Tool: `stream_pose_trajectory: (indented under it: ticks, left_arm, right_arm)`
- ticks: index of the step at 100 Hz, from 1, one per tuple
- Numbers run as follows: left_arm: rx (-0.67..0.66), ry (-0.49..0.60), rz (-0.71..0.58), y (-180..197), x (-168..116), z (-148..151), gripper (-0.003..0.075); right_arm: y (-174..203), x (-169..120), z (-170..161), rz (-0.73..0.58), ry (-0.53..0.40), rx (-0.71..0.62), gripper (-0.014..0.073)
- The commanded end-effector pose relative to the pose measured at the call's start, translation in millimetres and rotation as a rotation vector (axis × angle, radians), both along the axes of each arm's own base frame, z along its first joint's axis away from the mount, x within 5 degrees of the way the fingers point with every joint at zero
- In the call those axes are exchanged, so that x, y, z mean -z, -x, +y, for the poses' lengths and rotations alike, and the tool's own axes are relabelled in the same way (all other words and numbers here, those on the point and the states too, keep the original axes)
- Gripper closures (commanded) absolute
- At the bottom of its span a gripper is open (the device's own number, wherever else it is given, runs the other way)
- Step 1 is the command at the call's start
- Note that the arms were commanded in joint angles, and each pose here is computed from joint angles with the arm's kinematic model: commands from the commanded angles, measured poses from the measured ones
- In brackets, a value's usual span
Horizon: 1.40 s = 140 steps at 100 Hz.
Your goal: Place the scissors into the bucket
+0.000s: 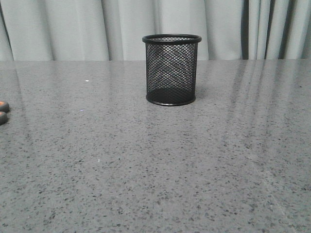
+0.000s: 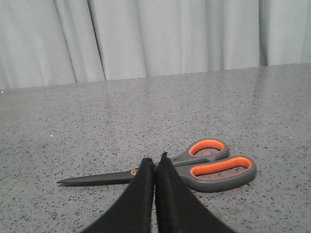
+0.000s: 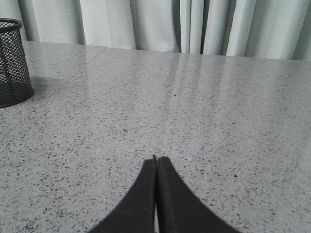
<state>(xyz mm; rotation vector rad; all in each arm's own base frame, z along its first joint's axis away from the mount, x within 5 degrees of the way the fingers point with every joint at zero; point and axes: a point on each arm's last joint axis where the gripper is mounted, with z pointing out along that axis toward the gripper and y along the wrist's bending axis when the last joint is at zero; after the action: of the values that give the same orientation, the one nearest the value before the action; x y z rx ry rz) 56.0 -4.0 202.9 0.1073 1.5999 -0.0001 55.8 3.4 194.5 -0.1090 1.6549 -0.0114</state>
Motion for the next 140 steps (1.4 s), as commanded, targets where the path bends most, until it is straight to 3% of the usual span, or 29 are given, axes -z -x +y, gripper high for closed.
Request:
stream_pose_trajectory:
  ticks: [1, 140]
  left_arm:
    - [-0.007, 0.021, -0.071, 0.7, 1.5, 0.6, 0.0741]
    - [-0.006, 0.049, -0.072, 0.7, 1.2, 0.4, 0.0741]
  right_arm:
    - [0.8, -2.8, -0.6, -0.087, 0.015, 0.007, 0.0667]
    - [0.8, -2.8, -0.5, -0.086, 0.002, 0.007, 0.0667]
